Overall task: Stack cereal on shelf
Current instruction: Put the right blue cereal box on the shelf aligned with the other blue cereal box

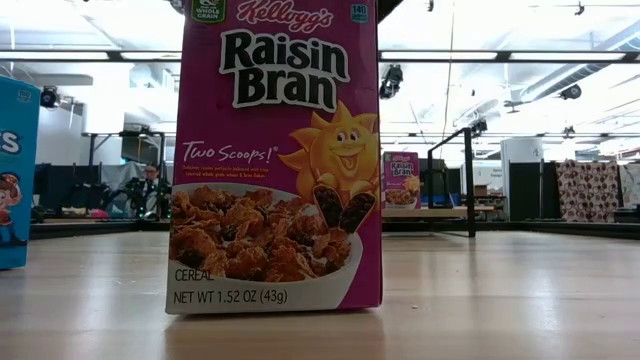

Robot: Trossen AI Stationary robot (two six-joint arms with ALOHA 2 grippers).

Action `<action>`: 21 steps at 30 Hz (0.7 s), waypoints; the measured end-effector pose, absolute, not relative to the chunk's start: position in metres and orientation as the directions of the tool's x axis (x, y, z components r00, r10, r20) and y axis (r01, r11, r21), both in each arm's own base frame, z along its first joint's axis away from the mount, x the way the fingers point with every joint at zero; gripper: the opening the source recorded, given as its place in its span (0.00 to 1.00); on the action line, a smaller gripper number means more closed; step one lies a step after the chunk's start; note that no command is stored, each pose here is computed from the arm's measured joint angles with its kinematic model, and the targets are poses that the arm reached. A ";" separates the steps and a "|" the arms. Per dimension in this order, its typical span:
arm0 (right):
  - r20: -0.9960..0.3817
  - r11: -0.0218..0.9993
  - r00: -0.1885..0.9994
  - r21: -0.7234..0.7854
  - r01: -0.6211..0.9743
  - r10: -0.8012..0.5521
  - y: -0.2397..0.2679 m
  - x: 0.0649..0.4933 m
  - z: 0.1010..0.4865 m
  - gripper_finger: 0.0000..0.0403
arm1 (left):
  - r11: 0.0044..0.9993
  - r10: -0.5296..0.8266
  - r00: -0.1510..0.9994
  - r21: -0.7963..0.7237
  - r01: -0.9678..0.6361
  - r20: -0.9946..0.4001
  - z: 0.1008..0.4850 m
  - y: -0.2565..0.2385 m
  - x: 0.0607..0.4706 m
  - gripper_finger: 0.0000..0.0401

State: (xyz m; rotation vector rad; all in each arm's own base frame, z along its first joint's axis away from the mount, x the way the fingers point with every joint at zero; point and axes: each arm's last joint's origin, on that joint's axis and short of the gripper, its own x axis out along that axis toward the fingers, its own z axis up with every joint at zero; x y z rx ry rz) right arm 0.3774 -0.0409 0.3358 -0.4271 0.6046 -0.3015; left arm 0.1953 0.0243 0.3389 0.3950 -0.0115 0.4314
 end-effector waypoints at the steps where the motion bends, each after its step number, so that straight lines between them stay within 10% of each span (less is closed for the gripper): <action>1: -0.476 0.868 0.785 -0.472 0.151 -0.395 -0.042 0.378 0.336 0.32 | 0.834 0.405 0.909 0.370 -0.410 0.095 0.339 0.024 0.195 0.00; 21: -0.580 0.845 0.696 -0.530 0.072 -0.423 -0.065 0.441 0.305 0.32 | 0.818 0.419 0.905 0.404 -0.410 0.069 0.334 0.025 0.200 0.00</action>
